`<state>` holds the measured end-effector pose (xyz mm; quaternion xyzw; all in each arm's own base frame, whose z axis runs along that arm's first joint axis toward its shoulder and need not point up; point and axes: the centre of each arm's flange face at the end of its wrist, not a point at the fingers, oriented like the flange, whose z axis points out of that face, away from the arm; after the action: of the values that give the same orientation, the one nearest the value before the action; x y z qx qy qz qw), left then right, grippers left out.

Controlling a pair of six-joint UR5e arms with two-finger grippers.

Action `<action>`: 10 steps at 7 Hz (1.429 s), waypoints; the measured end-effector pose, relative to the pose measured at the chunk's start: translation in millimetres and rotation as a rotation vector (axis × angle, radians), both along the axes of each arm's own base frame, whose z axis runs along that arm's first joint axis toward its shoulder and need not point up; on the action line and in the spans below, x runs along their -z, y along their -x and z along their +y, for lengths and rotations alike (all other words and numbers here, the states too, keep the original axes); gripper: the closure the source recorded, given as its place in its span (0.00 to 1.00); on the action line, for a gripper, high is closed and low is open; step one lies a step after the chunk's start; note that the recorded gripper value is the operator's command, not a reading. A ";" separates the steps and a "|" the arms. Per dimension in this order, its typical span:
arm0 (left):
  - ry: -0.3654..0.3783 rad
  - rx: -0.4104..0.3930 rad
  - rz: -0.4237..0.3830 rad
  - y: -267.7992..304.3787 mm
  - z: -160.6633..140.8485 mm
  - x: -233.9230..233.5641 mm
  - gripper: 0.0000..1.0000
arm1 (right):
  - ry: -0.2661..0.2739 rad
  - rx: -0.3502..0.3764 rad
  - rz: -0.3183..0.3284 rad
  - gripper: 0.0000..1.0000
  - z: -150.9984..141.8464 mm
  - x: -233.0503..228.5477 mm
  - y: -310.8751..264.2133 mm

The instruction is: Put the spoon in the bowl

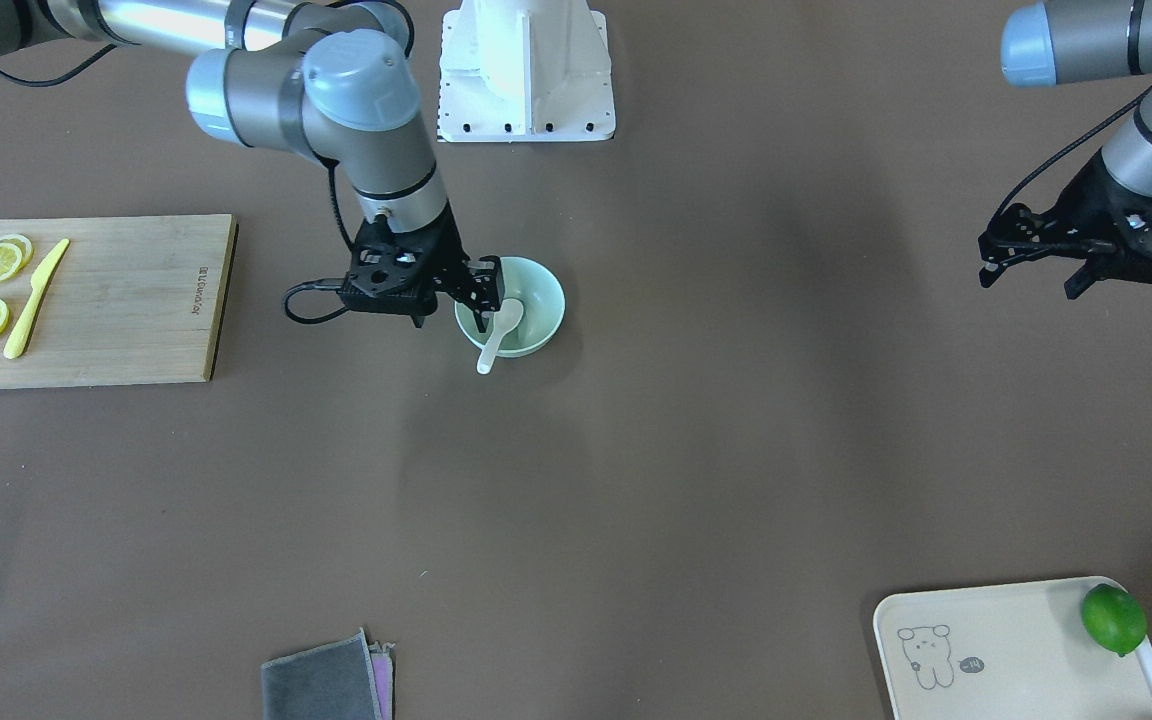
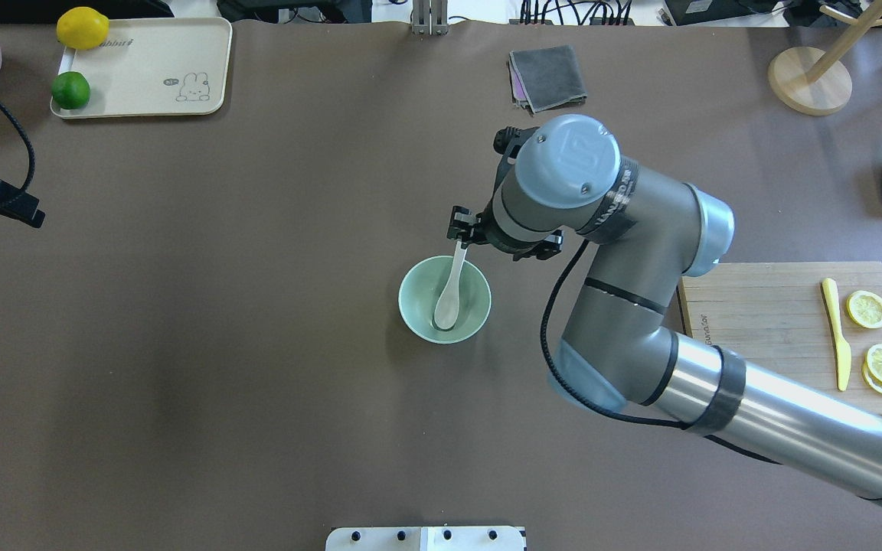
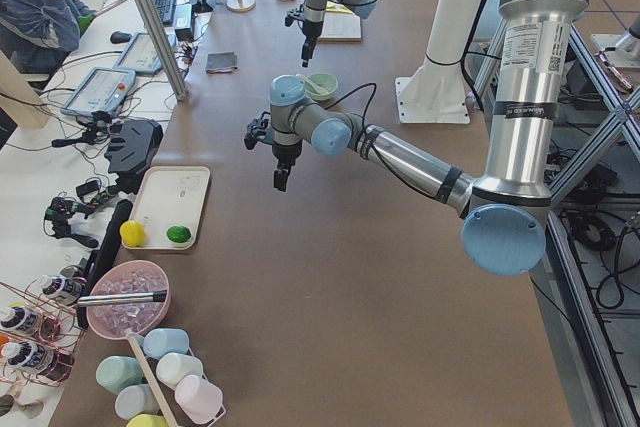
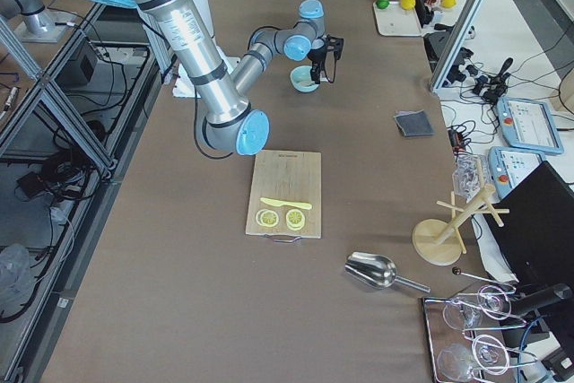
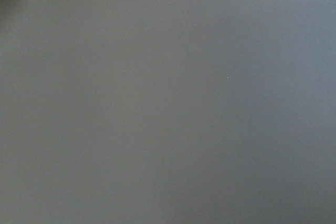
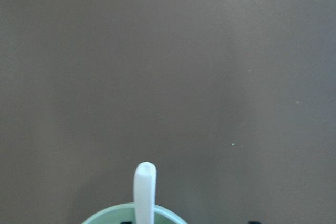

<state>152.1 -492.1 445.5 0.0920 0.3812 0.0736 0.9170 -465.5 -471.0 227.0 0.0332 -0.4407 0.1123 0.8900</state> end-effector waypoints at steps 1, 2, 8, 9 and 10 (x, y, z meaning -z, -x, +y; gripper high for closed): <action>-0.023 -0.016 -0.011 32.8 -1.3 -15.3 0.02 | -0.013 0.046 -0.003 0.00 -6.6 -32.4 -72.2; -0.046 -0.036 -0.035 75.1 4.3 -41.0 0.02 | -0.042 0.100 0.016 0.00 -4.5 -74.0 -139.9; 0.060 -0.062 -0.020 199.2 35.8 -115.6 0.02 | -0.224 0.376 0.143 0.00 -7.5 -333.6 -477.5; 0.072 -0.058 0.002 200.9 41.5 -120.5 0.02 | -0.232 0.392 0.147 0.00 -6.3 -355.7 -498.1; 0.078 -0.054 0.012 203.1 44.4 -124.2 0.02 | -0.223 0.388 0.149 0.00 -4.0 -370.1 -512.4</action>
<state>-51.0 -447.7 569.7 0.0462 0.3916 0.0826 0.9153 46.9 -475.0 597.1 0.0542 -0.3815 -0.1128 0.9159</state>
